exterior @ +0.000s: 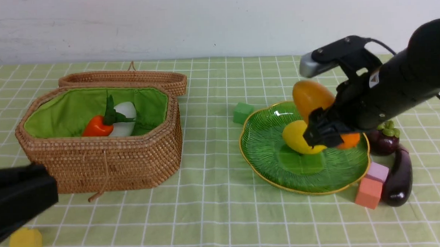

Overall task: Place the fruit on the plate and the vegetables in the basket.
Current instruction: Use the right arm to grab a mango and put it into the right plate, then grab an eggplant with your right arm and place it in the basket on the left.

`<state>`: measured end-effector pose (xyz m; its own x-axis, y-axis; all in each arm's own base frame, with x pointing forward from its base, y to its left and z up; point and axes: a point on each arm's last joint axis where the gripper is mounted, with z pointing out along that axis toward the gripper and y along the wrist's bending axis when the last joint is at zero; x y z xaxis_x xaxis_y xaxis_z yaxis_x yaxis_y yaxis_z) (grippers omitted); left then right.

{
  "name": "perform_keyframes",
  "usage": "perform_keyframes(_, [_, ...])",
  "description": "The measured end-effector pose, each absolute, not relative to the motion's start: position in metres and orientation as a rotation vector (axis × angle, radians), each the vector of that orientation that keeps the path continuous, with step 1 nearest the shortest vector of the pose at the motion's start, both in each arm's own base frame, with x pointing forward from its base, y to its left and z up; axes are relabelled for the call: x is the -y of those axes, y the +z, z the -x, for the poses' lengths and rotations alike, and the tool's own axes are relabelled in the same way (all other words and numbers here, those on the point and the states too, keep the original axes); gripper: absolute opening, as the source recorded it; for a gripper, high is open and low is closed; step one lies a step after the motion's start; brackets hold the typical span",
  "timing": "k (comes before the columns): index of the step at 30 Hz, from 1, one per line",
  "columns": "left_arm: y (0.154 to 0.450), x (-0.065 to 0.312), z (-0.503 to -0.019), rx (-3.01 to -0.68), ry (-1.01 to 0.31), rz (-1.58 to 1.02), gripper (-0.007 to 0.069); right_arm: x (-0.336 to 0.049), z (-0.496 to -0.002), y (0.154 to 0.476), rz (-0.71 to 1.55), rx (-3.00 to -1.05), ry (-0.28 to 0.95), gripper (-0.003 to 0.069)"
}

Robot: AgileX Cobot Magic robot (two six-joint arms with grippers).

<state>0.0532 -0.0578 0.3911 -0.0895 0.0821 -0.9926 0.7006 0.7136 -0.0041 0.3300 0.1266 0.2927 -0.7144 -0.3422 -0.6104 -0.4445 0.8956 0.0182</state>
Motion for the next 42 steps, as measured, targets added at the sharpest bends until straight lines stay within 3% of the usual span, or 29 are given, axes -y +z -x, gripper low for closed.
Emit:
perform_keyframes(4, [0.395, 0.057, -0.055, -1.567, -0.572, -0.618, 0.0079, -0.117, -0.358, 0.266, 0.458, -2.446, 0.187, 0.0562])
perform_keyframes(10, [0.395, 0.056, -0.055, -1.561, -0.571, -0.613, 0.0082, -0.116, -0.374, 0.223, 0.485, -2.540, 0.129, 0.0562])
perform_keyframes(13, [0.395, 0.056, -0.055, -1.561, -0.571, -0.613, 0.0083, -0.117, -0.374, 0.219, 0.459, -2.557, 0.136, 0.0575])
perform_keyframes(17, [0.395, 0.056, -0.055, -1.561, -0.571, -0.613, 0.0085, -0.115, -0.373, 0.225, 0.405, -2.559, 0.143, 0.0671])
perform_keyframes(20, [0.395, 0.056, -0.055, -1.561, -0.571, -0.613, 0.0085, -0.114, -0.368, 0.236, 0.404, -2.547, 0.138, 0.0674])
perform_keyframes(27, [0.395, 0.056, -0.055, -1.561, -0.571, -0.613, 0.0087, -0.104, -0.344, 0.288, 0.405, -2.462, 0.117, 0.0589])
perform_keyframes(31, [0.395, 0.056, -0.055, -1.562, -0.572, -0.613, 0.0088, -0.081, -0.324, 0.317, 0.282, -2.478, 0.021, 0.0449])
perform_keyframes(36, [0.394, 0.057, -0.054, -1.577, -0.576, -0.627, 0.0088, -0.030, -0.326, 0.310, -0.017, -2.592, -0.123, 0.0331])
perform_keyframes(40, [0.392, 0.057, -0.054, -1.587, -0.579, -0.638, 0.0089, -0.006, -0.332, 0.297, -0.216, -2.651, -0.085, 0.0317])
perform_keyframes(42, [0.392, 0.058, -0.054, -1.592, -0.580, -0.643, 0.0089, 0.005, -0.338, 0.280, -0.360, -2.711, 0.008, 0.0335])
